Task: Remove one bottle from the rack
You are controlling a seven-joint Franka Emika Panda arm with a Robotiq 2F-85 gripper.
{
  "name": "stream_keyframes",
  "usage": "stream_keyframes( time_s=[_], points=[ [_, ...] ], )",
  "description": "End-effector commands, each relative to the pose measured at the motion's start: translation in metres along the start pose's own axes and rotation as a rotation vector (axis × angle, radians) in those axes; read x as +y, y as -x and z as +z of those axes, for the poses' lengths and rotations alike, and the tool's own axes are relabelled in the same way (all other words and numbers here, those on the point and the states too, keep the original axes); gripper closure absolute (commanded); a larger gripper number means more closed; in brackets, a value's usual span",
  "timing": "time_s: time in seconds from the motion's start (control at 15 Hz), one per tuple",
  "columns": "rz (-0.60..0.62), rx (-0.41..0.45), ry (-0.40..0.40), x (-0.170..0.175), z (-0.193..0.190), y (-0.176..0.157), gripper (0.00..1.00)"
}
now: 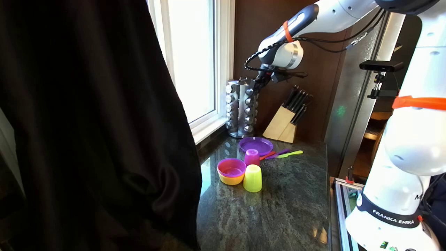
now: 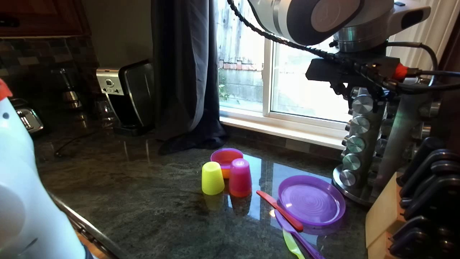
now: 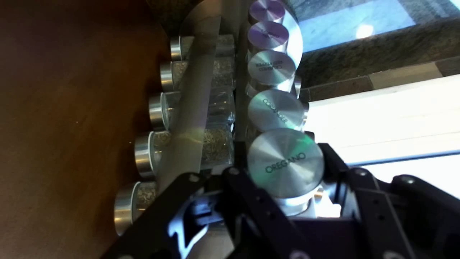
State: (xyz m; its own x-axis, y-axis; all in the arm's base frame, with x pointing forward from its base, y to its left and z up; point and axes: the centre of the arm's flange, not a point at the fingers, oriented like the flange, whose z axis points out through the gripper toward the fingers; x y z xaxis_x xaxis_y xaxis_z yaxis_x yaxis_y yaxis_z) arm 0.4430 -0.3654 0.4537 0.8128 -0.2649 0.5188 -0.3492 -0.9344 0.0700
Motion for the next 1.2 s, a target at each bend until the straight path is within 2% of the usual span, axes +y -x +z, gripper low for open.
stream_keyframes(
  time_s=[0.0, 0.47, 0.93, 1.13],
  points=[
    [0.016, -0.043, -0.030, 0.001, -0.013, 0.012, 0.75],
    [0.078, -0.063, -0.042, 0.002, -0.022, 0.014, 0.75],
    [0.098, -0.044, -0.041, -0.002, -0.034, 0.018, 0.75],
    [0.060, -0.057, -0.050, -0.005, -0.038, 0.025, 0.75]
  ],
)
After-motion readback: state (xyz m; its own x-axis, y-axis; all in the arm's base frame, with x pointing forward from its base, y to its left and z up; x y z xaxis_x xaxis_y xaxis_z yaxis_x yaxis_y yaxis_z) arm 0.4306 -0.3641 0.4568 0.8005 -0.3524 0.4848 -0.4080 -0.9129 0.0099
